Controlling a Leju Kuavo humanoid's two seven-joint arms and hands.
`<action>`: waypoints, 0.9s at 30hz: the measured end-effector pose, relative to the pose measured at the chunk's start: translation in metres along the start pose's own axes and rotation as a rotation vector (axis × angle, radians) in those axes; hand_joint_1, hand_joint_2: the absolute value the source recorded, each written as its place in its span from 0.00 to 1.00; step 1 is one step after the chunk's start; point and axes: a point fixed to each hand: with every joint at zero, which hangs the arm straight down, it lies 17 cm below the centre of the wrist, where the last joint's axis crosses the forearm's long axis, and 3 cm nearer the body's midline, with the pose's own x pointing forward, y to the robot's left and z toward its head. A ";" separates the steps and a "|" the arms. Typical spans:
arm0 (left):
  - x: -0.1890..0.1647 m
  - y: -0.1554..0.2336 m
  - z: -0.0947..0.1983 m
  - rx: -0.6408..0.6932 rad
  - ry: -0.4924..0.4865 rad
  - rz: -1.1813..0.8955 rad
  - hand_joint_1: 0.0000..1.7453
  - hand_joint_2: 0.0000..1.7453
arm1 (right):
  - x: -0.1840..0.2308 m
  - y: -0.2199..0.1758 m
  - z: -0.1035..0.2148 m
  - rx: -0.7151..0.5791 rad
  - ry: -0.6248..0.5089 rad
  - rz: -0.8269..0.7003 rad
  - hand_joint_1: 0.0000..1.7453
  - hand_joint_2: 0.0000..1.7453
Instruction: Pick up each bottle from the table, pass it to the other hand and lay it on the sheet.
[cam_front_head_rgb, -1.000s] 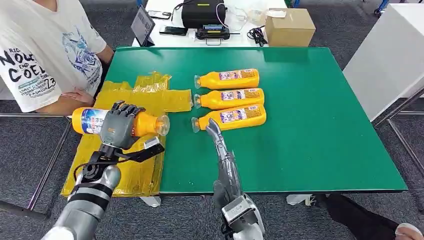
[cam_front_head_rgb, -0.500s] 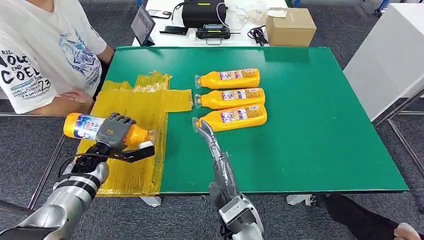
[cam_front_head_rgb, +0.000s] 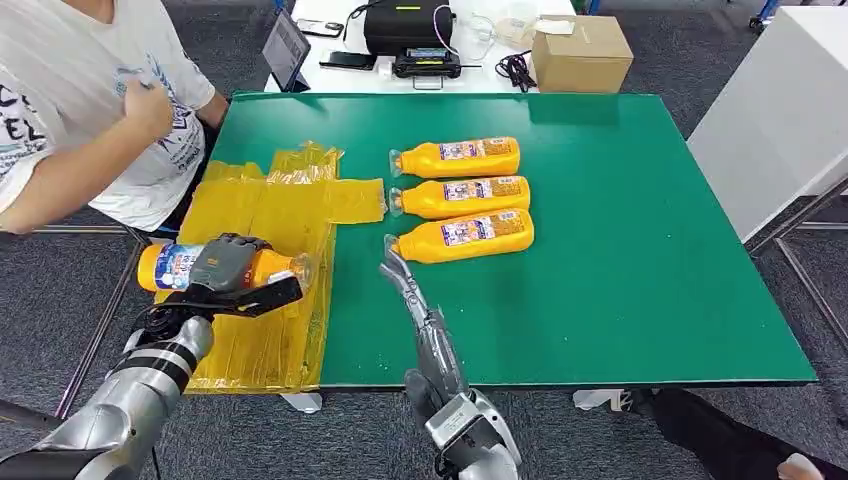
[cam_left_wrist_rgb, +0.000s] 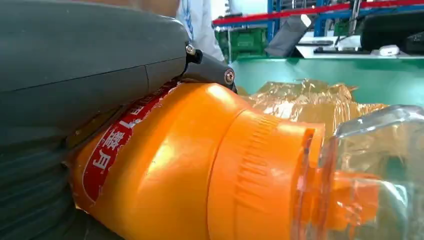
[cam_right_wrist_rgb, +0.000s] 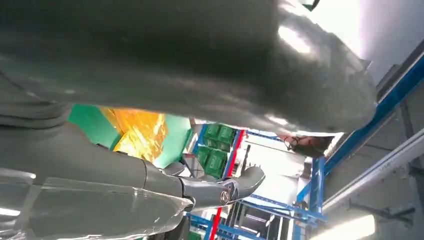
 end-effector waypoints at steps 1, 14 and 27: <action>0.000 -0.002 0.001 -0.004 0.001 0.022 1.00 1.00 | -0.001 0.001 0.000 0.003 0.003 -0.001 0.00 0.00; -0.001 -0.017 0.009 -0.036 0.013 0.054 0.85 1.00 | -0.010 0.007 0.005 0.028 0.034 -0.023 0.00 0.00; 0.009 -0.054 0.018 -0.217 0.002 0.114 0.00 0.00 | -0.018 0.014 0.008 0.058 0.060 -0.053 0.00 0.00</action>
